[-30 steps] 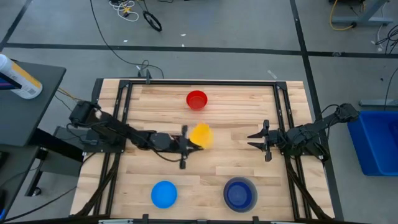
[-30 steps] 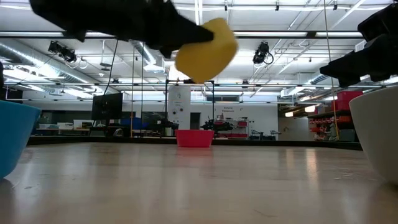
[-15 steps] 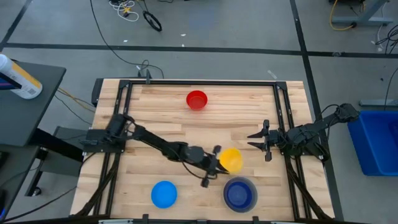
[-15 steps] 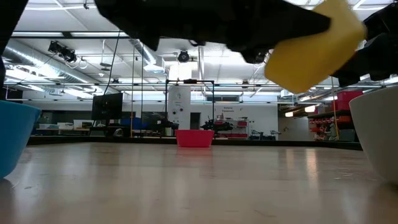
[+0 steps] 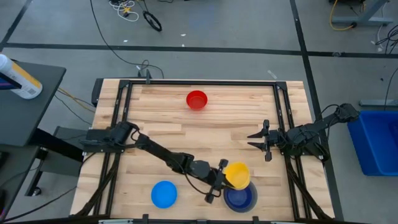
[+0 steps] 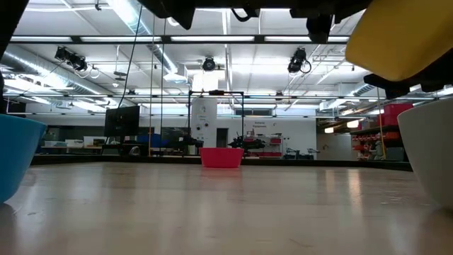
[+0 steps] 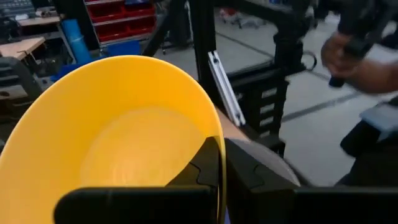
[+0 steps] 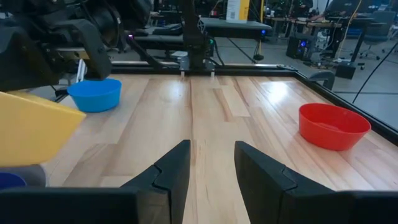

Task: Nest bowls inside each other
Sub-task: Stack the yellow bowl on the blue bowl

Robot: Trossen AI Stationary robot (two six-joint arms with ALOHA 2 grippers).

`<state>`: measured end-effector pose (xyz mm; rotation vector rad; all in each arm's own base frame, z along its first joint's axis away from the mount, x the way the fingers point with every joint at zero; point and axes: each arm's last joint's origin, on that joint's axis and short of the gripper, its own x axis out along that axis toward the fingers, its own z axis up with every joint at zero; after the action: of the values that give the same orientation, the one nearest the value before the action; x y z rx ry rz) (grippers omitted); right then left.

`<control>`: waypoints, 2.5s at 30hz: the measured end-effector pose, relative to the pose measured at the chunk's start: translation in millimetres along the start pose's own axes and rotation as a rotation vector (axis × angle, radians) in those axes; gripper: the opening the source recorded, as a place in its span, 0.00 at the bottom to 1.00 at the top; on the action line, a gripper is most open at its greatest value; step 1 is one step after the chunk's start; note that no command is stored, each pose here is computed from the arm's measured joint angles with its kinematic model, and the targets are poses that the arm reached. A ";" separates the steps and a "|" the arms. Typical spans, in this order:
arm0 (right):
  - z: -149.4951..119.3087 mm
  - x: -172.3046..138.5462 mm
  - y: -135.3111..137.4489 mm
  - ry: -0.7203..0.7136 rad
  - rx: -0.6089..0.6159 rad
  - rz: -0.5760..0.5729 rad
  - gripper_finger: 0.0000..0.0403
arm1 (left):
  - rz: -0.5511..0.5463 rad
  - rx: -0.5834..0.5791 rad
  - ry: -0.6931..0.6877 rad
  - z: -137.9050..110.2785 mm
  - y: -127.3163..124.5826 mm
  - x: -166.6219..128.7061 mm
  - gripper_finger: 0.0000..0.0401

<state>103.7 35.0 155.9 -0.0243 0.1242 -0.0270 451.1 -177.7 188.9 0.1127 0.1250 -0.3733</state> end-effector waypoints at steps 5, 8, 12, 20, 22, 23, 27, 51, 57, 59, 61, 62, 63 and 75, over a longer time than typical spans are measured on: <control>0.0 0.0 0.0 0.000 0.000 0.001 0.33 | 0.003 -0.019 -0.005 1.8 -10.2 -0.1 0.02; 0.0 0.0 0.0 0.000 0.000 0.000 0.34 | -0.030 -0.026 -0.007 7.6 -16.4 5.5 0.02; 0.7 0.1 0.1 -0.007 0.003 0.000 0.34 | -0.064 -0.047 0.055 -1.8 -24.2 30.6 0.02; 1.1 0.3 0.2 -0.010 0.005 0.000 0.34 | -0.094 -0.099 0.170 -8.4 -25.8 68.0 0.02; 0.9 0.3 0.2 -0.008 0.004 0.001 0.33 | -0.068 -0.116 0.206 -10.7 -25.4 67.3 0.02; 0.8 0.4 0.2 -0.008 0.004 0.002 0.33 | -0.066 -0.125 0.224 -11.5 -25.3 66.7 0.02; 0.9 0.3 0.3 -0.008 0.004 0.002 0.34 | -0.083 -0.183 0.300 -16.2 -26.0 64.1 0.02; 0.7 0.4 0.3 -0.006 0.034 0.003 0.35 | -0.104 -0.207 0.345 -21.2 -27.7 63.1 0.54; -0.6 0.4 0.3 0.006 0.028 0.003 0.35 | -0.078 -0.195 0.253 -11.0 -26.5 64.9 0.69; -0.8 0.4 0.3 0.008 0.027 0.003 0.35 | -0.060 -0.184 0.185 -4.4 -25.4 66.2 0.69; -0.6 0.3 0.3 0.007 0.027 0.003 0.35 | -0.046 -0.174 0.130 1.1 -24.6 67.0 0.68; -0.7 0.4 0.2 0.007 0.027 0.003 0.35 | -0.036 -0.174 0.110 2.9 -24.2 67.2 0.67; -0.7 0.4 0.3 0.007 0.027 0.003 0.35 | -0.034 -0.175 0.093 4.5 -23.7 67.4 0.65; -0.7 0.3 0.6 0.008 0.032 0.015 0.35 | -0.005 -0.149 0.037 6.7 -18.6 69.0 0.44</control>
<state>104.0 35.5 155.1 0.0087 0.1320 -0.0140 508.6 -220.3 184.0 -0.0278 0.1896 -0.3657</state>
